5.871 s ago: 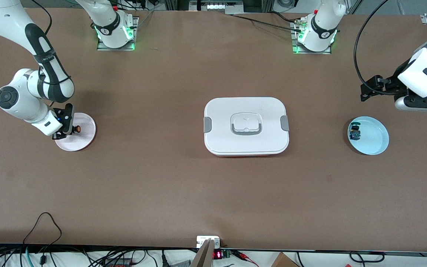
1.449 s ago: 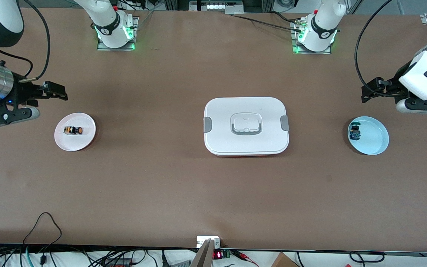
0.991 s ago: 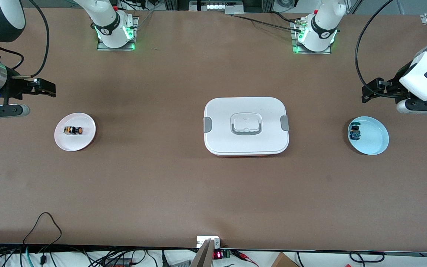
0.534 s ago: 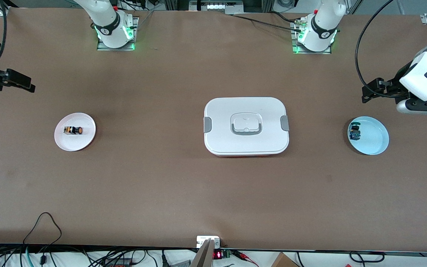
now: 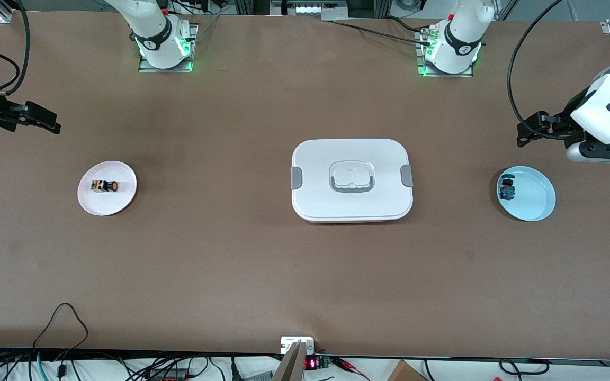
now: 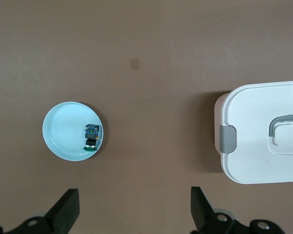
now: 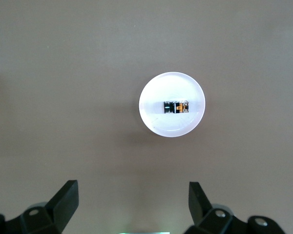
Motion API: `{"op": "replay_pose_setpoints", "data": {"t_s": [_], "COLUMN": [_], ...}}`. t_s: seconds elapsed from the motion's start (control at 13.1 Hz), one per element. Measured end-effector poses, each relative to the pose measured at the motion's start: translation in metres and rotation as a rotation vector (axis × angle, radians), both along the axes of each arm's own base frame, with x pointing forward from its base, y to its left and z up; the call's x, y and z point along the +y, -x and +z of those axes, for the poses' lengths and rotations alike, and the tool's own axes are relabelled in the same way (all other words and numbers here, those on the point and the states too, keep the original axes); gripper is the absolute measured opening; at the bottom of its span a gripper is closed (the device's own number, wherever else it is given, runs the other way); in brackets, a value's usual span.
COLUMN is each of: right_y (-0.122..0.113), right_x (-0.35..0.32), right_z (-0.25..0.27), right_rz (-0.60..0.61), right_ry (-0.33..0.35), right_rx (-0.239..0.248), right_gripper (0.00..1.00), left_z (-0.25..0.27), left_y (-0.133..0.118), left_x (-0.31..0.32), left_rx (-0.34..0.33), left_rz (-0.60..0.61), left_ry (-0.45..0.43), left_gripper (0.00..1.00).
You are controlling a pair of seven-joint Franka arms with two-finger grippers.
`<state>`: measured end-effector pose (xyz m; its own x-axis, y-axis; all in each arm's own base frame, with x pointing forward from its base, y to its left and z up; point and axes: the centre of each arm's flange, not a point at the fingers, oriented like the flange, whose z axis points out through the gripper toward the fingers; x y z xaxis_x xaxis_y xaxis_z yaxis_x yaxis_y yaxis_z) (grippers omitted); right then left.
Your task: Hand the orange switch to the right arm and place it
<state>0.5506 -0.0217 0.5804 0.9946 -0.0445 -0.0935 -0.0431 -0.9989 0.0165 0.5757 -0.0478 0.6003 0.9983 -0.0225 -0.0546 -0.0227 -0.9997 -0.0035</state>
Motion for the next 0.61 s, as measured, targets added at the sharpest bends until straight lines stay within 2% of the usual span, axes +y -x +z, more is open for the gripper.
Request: {"op": "replay_pose_setpoints", "data": {"t_s": [0.61], "right_y": [-0.001], "right_x": [0.003], "right_z": [0.023], "right_rz": [0.054], "right_ry": [-0.002], "right_rx": [-0.063], "right_gripper": [1.00], "left_z": [0.000], "left_y": [0.000], "left_x": [0.000], "left_rx": [0.000], "left_rz": [0.000], "left_ry": [0.000], "left_gripper": [1.00]}}
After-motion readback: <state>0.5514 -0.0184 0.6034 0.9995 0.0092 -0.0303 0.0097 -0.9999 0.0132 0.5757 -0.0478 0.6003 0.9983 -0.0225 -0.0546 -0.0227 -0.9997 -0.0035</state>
